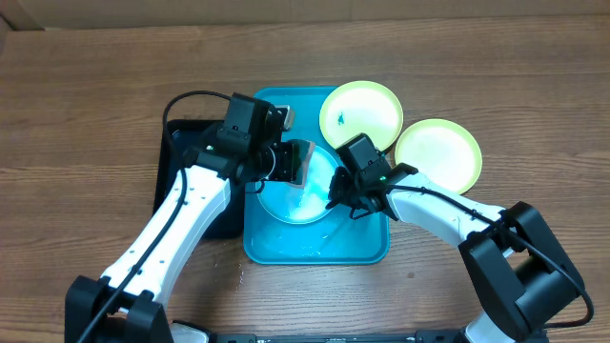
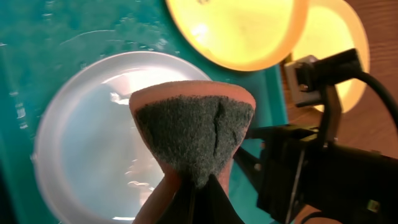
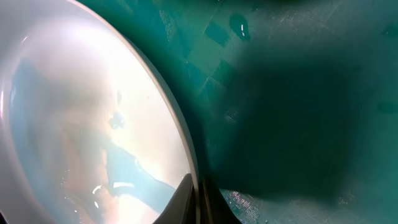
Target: Clean dirty plates on tray and stack at the side
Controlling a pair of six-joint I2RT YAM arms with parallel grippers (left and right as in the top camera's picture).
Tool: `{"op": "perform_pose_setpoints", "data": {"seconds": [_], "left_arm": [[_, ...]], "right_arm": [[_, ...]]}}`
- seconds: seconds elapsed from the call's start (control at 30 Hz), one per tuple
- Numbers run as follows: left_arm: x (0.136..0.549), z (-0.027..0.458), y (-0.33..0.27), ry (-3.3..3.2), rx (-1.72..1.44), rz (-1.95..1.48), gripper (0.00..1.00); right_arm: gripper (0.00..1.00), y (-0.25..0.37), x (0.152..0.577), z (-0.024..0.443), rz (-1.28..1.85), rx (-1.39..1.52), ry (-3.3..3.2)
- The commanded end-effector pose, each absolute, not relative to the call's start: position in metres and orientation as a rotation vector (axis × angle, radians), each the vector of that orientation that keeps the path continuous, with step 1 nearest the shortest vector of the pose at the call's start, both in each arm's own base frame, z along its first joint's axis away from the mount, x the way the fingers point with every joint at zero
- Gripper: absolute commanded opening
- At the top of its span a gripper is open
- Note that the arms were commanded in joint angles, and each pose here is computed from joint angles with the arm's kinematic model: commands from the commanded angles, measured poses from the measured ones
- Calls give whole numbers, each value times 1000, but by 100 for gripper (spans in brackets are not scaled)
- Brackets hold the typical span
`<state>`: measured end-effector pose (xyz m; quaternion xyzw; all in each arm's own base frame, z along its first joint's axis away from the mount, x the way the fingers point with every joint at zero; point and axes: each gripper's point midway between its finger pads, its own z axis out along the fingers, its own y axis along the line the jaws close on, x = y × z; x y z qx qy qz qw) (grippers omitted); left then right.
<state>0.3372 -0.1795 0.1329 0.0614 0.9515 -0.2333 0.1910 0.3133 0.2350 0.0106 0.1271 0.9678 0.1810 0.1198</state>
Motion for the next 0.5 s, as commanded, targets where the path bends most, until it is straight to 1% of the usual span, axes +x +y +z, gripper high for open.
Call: {"op": "perform_pose_setpoints", "data": {"seconds": [0.0, 0.2, 0.47], "left_arm": [[344, 137, -165, 2666, 116, -518, 4], [343, 128, -155, 2697, 100, -436, 4], [343, 119, -153, 2720, 98, -411, 4]], "right_arm": [[4, 236, 315, 11, 534, 369, 2822], [4, 236, 315, 11, 534, 369, 2822], [4, 236, 315, 11, 534, 369, 2822]]}}
